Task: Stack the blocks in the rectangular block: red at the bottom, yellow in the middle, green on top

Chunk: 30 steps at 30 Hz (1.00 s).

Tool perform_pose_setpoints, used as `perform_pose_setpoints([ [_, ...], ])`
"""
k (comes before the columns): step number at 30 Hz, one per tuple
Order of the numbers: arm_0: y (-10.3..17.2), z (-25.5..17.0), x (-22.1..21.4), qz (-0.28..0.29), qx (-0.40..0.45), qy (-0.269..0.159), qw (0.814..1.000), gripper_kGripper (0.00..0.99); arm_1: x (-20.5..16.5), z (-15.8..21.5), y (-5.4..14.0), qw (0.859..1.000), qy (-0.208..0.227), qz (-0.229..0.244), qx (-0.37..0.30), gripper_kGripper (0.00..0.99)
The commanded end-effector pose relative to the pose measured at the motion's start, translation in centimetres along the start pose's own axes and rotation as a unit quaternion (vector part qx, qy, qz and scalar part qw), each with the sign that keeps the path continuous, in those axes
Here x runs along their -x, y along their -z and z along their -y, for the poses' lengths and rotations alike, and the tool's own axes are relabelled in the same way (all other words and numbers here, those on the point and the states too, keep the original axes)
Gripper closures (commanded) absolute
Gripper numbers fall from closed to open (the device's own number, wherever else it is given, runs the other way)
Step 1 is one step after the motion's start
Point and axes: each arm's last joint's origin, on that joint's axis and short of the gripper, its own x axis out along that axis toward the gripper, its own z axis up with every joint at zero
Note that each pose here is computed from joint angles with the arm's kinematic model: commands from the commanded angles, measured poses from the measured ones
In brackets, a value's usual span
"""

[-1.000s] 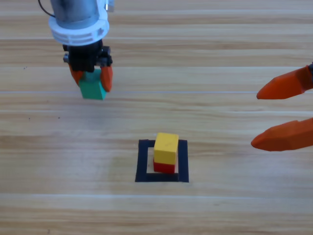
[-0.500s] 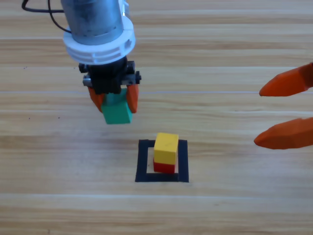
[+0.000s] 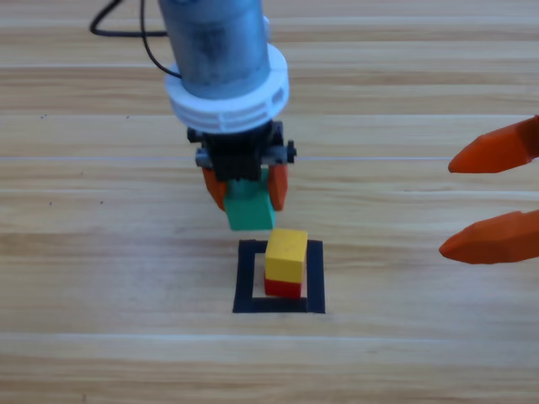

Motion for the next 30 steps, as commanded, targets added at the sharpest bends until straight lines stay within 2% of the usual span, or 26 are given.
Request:
perform_pose_setpoints([
  [1,0.1,1.9,-3.5,-0.021,-0.043,-0.028,0.998,0.990,0.7,-0.4,0.6,1.000,0.013,0.007,0.004,0.001],
  [12,-0.6,2.7,-4.2,-0.017,-0.072,-0.027,0.997,0.990,0.7,-0.4,0.7,1.000,0.012,0.006,0.005,0.001],
  [30,-0.8,3.6,-5.3,-0.021,-0.070,-0.027,0.997,0.990,0.6,-0.3,0.7,1.000,0.012,0.005,0.004,0.001],
])
